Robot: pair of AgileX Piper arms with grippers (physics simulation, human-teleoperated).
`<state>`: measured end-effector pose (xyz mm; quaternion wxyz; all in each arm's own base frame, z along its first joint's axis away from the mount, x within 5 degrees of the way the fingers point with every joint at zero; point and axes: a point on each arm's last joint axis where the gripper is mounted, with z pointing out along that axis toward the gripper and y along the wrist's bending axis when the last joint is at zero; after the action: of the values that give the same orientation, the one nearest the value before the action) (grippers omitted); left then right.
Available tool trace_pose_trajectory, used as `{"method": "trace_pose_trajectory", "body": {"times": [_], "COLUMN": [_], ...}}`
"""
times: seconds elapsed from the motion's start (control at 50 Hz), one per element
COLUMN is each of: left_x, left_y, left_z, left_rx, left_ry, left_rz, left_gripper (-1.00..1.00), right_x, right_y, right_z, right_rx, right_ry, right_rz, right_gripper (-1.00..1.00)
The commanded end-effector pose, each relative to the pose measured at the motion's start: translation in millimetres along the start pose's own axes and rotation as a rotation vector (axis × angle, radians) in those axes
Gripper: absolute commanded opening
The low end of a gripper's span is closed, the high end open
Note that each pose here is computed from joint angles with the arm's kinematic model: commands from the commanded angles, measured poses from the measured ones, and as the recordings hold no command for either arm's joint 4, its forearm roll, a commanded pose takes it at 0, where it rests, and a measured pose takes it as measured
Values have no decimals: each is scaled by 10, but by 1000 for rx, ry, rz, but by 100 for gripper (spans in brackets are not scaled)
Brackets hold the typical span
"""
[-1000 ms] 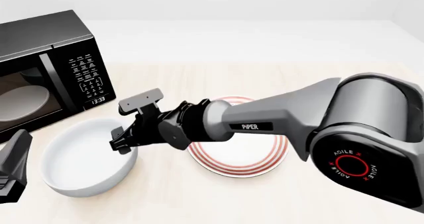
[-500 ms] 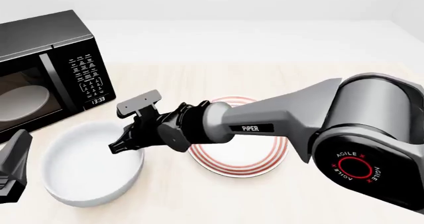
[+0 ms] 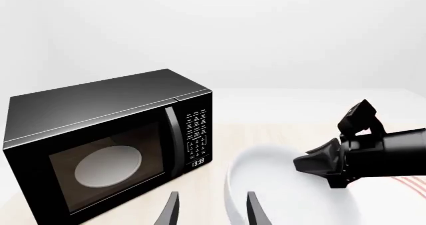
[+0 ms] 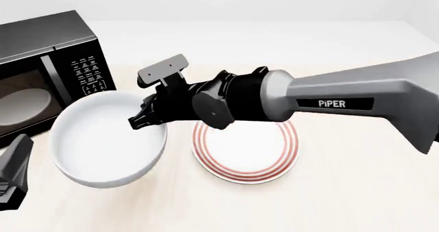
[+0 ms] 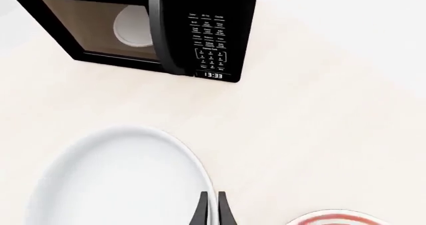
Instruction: Put the white bowl to the right of the plate.
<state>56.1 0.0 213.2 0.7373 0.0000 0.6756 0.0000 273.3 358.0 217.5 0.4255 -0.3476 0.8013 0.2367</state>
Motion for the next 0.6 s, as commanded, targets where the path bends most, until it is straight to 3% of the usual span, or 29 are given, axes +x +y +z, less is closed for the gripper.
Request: {"method": "trace_pose_trajectory", "body": {"times": [0.02, 0.2, 0.6], "left_x": [0, 0, 0], "left_y": [0, 0, 0], "left_z": [0, 0, 0], "left_rx": [0, 0, 0], "left_ry": [0, 0, 0], "left_rz": [0, 0, 0], "left_gripper": [100, 100, 100], "right_x": [-84, -18, 253], "right_y": [-248, -690, -1314], "right_z": [-379, -803, -1303], "right_rx": [44, 144, 318], "right_ry": [-56, -101, -143], "right_rz": [61, 122, 220], "right_gripper": [-100, -100, -100]}}
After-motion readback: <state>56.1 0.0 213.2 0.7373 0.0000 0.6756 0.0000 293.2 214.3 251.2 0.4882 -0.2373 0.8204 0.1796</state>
